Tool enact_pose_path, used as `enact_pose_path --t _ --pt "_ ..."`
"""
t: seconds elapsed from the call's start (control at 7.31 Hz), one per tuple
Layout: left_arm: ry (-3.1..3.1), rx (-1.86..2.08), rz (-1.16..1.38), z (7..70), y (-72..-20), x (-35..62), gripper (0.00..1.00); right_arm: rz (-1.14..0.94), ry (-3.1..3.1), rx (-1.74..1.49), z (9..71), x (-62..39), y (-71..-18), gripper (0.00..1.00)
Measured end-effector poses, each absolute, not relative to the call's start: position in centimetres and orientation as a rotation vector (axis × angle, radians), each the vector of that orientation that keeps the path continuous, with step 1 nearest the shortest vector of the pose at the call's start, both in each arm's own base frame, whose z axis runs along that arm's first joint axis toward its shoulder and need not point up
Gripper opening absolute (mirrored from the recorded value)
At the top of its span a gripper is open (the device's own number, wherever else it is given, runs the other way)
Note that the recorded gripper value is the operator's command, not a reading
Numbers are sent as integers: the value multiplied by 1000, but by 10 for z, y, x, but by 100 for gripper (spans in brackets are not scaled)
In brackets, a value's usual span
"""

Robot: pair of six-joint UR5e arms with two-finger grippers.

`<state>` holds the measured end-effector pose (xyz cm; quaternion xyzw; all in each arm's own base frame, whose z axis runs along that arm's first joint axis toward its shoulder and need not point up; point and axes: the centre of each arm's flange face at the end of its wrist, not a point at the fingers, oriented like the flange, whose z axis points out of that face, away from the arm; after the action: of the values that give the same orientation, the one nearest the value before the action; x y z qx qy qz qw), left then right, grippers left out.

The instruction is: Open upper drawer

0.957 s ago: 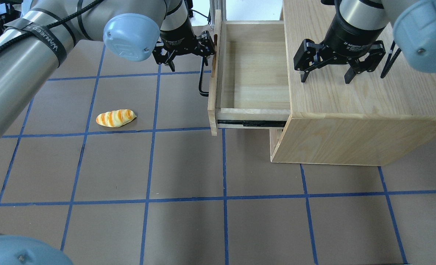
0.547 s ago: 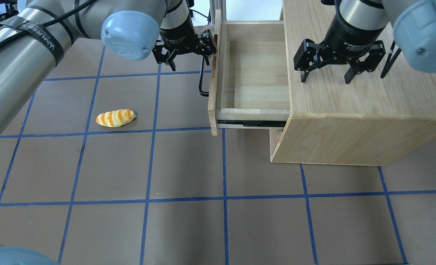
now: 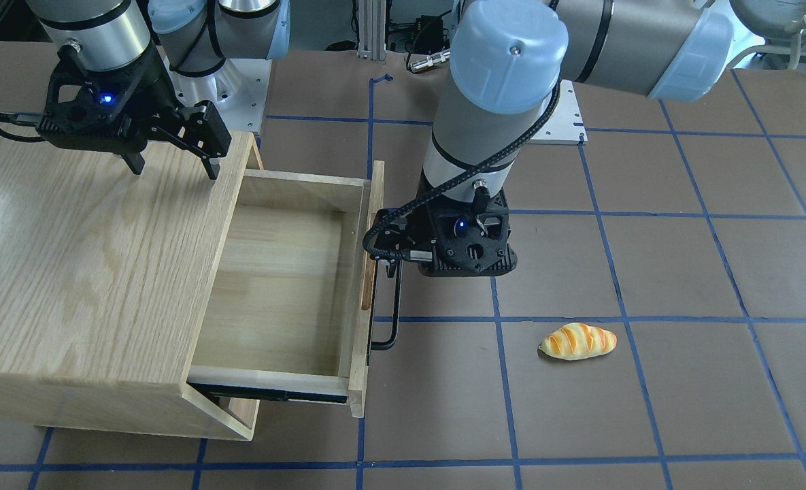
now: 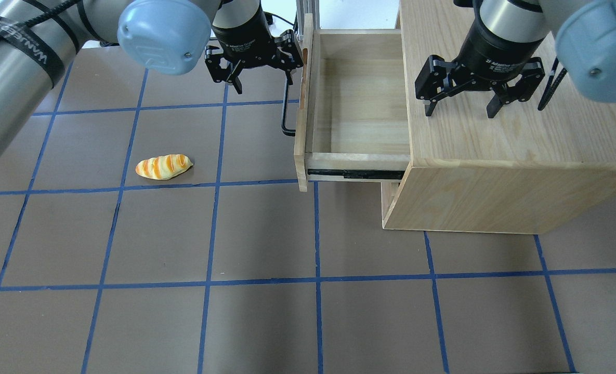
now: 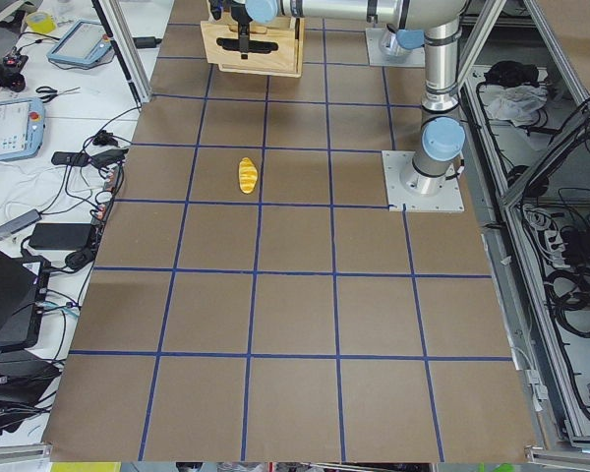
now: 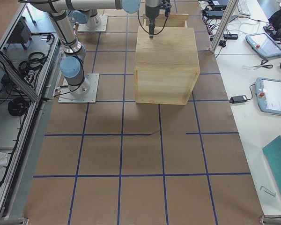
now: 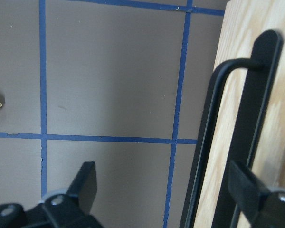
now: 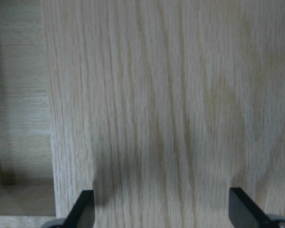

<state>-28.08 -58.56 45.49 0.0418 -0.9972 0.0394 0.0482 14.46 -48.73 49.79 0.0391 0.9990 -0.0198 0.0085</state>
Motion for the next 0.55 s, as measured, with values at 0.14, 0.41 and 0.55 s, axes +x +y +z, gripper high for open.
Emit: enact_pose_path --t 0.14,0.41,0.55 --pt "-3044 118 115 463 -581 -277 100 -62 3122 122 498 145 -487 100" --pt "-3051 91 110 476 -577 -264 100 -62 3122 122 498 145 -487 100" --pt "-3054 63 117 482 -578 -247 100 -62 3122 122 498 145 -487 100"
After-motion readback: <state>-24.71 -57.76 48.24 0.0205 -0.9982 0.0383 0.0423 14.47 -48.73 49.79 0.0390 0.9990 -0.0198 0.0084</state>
